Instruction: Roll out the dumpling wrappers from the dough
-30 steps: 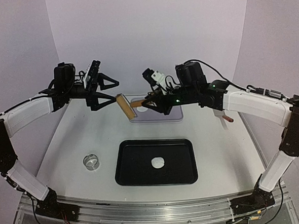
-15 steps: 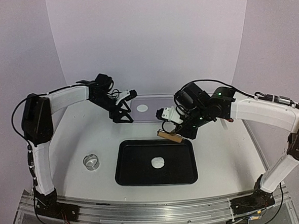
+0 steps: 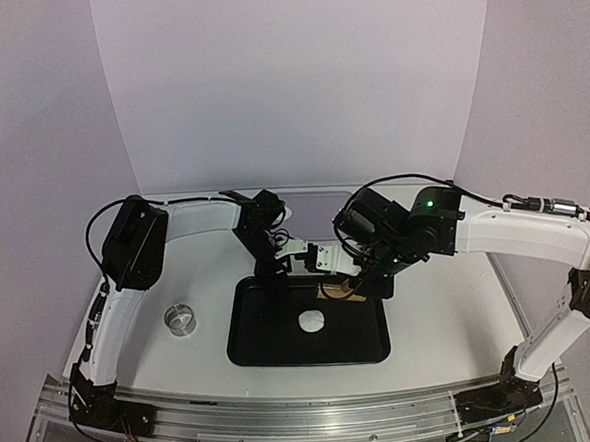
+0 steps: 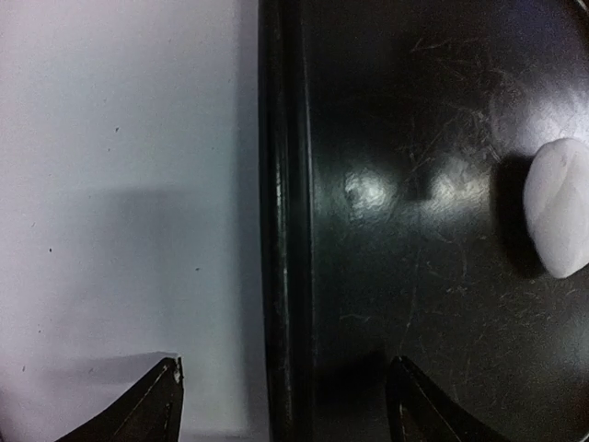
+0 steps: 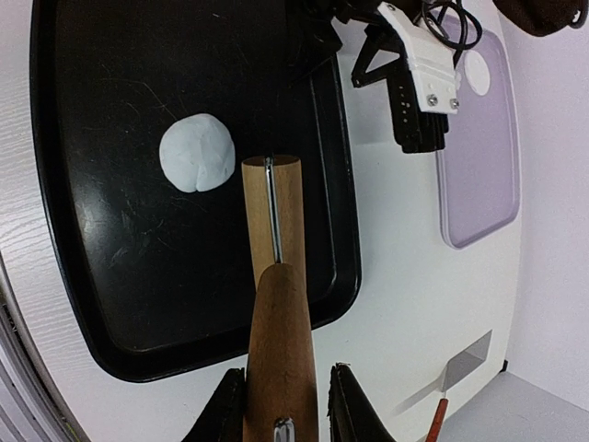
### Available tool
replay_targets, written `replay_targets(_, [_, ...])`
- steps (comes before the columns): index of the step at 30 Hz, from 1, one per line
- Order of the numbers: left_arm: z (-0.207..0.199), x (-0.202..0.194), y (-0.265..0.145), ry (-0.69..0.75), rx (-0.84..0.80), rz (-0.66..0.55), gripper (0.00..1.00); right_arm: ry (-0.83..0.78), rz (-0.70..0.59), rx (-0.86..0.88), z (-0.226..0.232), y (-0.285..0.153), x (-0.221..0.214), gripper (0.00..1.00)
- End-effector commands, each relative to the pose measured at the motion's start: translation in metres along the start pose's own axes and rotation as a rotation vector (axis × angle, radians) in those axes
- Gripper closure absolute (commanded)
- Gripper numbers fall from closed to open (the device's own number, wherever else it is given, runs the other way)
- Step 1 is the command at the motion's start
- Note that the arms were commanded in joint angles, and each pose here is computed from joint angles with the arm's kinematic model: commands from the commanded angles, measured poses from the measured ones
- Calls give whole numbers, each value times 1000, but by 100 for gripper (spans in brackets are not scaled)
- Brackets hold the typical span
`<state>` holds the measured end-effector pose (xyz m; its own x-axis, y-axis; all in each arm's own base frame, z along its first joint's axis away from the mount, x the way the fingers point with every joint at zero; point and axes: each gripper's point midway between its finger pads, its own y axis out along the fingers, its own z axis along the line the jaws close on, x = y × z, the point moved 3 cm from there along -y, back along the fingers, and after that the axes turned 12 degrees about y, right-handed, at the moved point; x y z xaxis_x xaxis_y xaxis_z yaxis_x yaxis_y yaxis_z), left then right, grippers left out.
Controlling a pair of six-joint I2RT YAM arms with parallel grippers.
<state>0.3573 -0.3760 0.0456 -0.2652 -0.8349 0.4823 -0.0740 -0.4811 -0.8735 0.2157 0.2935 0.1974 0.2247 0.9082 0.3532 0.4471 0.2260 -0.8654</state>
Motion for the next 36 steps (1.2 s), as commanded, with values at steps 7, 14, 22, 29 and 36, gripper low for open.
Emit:
replay_targets(7, [-1, -7, 19, 23, -2, 62, 53, -43, -51, -14, 10, -14, 18, 100])
replay_targets(14, [-5, -20, 26, 83, 0, 103, 74, -113, -36, 0, 30, 1, 38, 100])
replay_targets(22, [-5, -24, 28, 111, 15, 117, 92, -156, 1, 9, 47, 19, 45, 100])
replay_targets(29, [-10, -21, 25, 81, 3, 104, 100, -142, 37, -21, 47, 35, 48, 100])
replay_targets(36, [-5, -18, 24, 58, 21, 93, 100, -166, 59, 6, 56, 43, 51, 100])
